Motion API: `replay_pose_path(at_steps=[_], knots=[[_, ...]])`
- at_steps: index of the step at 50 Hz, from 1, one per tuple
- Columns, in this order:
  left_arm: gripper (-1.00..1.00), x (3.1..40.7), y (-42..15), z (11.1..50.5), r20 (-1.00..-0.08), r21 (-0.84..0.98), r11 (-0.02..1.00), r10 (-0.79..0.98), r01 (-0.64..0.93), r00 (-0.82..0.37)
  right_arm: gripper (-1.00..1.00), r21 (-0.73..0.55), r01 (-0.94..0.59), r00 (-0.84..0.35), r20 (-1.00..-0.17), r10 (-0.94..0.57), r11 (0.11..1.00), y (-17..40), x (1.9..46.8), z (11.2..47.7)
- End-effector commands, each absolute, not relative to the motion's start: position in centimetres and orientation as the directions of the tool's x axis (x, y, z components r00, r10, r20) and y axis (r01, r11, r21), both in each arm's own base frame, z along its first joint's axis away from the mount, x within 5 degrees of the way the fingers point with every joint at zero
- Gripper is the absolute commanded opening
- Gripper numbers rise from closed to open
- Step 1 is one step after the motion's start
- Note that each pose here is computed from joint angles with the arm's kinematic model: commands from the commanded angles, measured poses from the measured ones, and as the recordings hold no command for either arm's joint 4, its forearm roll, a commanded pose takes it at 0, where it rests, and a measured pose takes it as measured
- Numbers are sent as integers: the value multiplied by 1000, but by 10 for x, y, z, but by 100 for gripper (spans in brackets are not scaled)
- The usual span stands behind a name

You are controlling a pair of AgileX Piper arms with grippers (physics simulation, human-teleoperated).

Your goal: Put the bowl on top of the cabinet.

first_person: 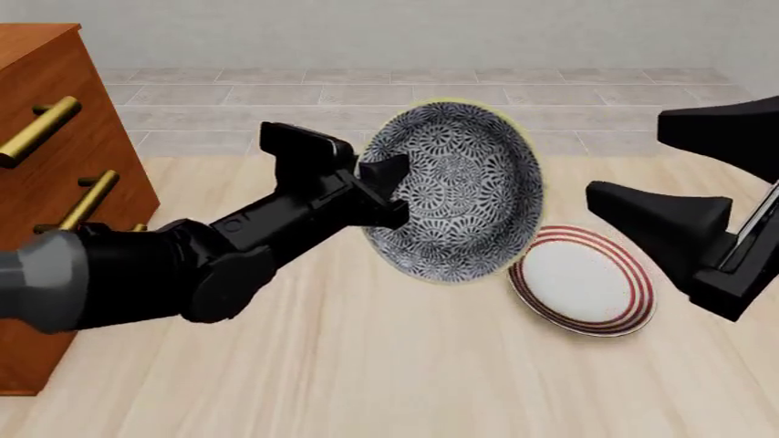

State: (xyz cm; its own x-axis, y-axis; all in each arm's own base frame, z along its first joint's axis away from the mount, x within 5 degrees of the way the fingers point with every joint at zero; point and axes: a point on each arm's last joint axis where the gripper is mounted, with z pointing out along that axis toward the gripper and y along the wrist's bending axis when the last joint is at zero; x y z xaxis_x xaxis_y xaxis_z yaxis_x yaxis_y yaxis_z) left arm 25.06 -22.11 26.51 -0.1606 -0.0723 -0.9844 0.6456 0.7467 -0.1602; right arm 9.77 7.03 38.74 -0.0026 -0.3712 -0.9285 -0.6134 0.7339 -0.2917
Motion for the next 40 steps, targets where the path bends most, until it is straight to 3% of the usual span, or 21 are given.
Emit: replay_pose_path(at_steps=[1, 22, 40], knots=[[-100, 258, -199, 284, -992, -89, 794, -15, 601, -127, 100, -296, -629, 32, -933, -357, 719, 78, 102, 392], [-100, 255, -154, 308, -992, -30, 858, 38, 513, -122, 100, -230, -620, 56, -967, -250, 750, 84, 107, 401], [-100, 245, -139, 315, -990, 1, 870, 70, 493, -122, 100, -243, -629, 53, -961, -271, 738, 87, 109, 392]])
